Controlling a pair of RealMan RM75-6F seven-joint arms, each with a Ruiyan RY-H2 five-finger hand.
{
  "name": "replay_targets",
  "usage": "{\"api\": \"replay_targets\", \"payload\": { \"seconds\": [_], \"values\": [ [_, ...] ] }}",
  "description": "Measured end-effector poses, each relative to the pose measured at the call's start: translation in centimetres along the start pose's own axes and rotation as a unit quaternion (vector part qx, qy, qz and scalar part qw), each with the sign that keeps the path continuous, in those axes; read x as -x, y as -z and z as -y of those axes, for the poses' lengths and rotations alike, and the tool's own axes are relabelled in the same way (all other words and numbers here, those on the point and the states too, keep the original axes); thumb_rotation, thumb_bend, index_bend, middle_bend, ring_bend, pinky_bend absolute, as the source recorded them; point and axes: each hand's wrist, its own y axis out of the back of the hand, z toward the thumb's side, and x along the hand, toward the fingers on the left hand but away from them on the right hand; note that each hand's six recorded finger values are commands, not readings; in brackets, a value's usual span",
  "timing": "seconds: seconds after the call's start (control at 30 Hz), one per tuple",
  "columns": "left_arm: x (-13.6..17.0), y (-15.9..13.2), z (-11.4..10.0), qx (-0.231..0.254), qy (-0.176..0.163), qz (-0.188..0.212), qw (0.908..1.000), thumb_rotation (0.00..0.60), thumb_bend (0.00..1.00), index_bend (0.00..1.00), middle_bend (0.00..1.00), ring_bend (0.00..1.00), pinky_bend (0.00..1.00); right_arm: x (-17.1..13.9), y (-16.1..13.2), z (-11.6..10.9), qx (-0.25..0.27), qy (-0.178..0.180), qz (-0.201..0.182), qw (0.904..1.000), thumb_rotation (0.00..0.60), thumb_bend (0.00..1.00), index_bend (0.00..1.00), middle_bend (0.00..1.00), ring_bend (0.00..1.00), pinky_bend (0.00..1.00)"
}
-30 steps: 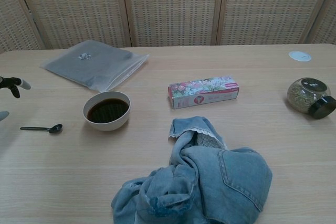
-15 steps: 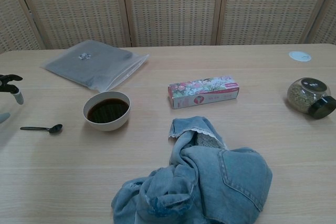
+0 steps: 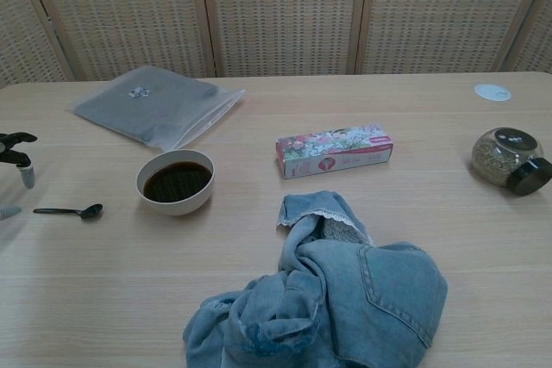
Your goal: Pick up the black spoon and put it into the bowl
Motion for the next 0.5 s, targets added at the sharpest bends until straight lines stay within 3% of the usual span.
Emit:
{"api": "replay_targets", "payload": {
  "seconds": [0.5],
  "values": [
    [-0.9, -1.0, 0.8, 0.003, 0.004, 0.006, 1.0000, 0.600, 0.31, 0.48, 0.03, 0.00, 0.00, 0.0, 0.3, 0.0, -0.001, 0.001, 0.005, 1.0000, 0.600, 0.21, 0.17, 0.14, 0.00, 0.00]
  ]
}}
